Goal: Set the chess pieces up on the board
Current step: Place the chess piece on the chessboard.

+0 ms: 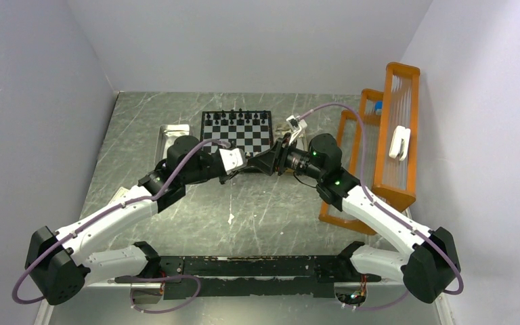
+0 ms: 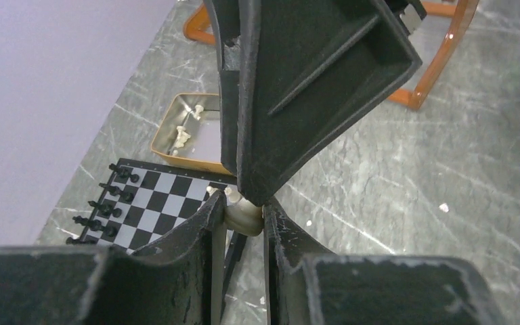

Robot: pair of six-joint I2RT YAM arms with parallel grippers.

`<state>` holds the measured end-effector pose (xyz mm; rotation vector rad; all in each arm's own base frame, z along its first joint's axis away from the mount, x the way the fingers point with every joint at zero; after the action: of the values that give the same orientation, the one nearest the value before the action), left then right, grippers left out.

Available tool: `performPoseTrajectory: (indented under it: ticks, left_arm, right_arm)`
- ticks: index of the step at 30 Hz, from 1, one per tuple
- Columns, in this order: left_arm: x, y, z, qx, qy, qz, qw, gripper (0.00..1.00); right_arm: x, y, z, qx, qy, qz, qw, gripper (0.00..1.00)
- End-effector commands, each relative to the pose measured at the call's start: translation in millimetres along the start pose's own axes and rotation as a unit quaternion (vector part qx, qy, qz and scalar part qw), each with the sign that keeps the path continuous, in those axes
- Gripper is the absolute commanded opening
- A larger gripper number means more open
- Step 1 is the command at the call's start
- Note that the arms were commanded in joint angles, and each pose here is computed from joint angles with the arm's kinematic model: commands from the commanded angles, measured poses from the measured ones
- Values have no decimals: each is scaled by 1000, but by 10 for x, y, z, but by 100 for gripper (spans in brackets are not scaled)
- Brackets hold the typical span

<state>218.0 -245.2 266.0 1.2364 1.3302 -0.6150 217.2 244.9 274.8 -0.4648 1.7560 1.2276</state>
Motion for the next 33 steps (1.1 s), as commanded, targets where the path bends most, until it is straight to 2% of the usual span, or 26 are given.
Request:
performPoseTrajectory:
  ticks: [1,4,9,12,14,17,18,24,28,33]
  left_arm:
    - [-195,-15,9,-5,-51,-42,998,13]
    - [-185,-2,21,-5,-39,-42,998,12]
    - [-178,23,32,-13,-35,-48,998,12]
    - [-163,33,43,-19,-34,-54,998,11]
    - [-138,44,50,-27,-25,-63,997,11]
    - [-98,75,48,-44,-13,-75,996,11]
    - [-89,73,53,-45,-12,-78,996,11]
    - [-107,76,73,-45,-16,-91,995,11]
    - [-103,86,92,-47,-11,-101,994,11]
    - [-107,84,96,-51,-21,-109,993,11]
  right_arm:
    - [-116,56,5,5,-42,-5,999,46]
    - [-98,67,6,3,-43,-2,999,43]
    - [-71,80,29,-5,-42,11,999,28]
    - [-84,93,38,-7,-42,23,999,25]
    - [-90,84,44,1,-41,28,999,24]
    - [-99,82,53,6,-40,38,998,38]
    - [-99,88,53,6,-41,42,998,39]
    - [-68,79,59,10,-43,53,998,29]
    - [-56,64,71,16,-38,58,997,32]
    - [-15,48,108,22,-30,66,997,31]
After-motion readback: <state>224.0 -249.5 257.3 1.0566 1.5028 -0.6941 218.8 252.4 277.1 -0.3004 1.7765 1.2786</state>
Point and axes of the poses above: each gripper's point midway between its finger pads, its own z axis out along the fingers, its own y axis along the line the jaws close on, x = y × z, the point moved 6 cm from there along -z, back along the fingers, and after that the axes turned 2 degrees about -z, right-handed, at the moved point
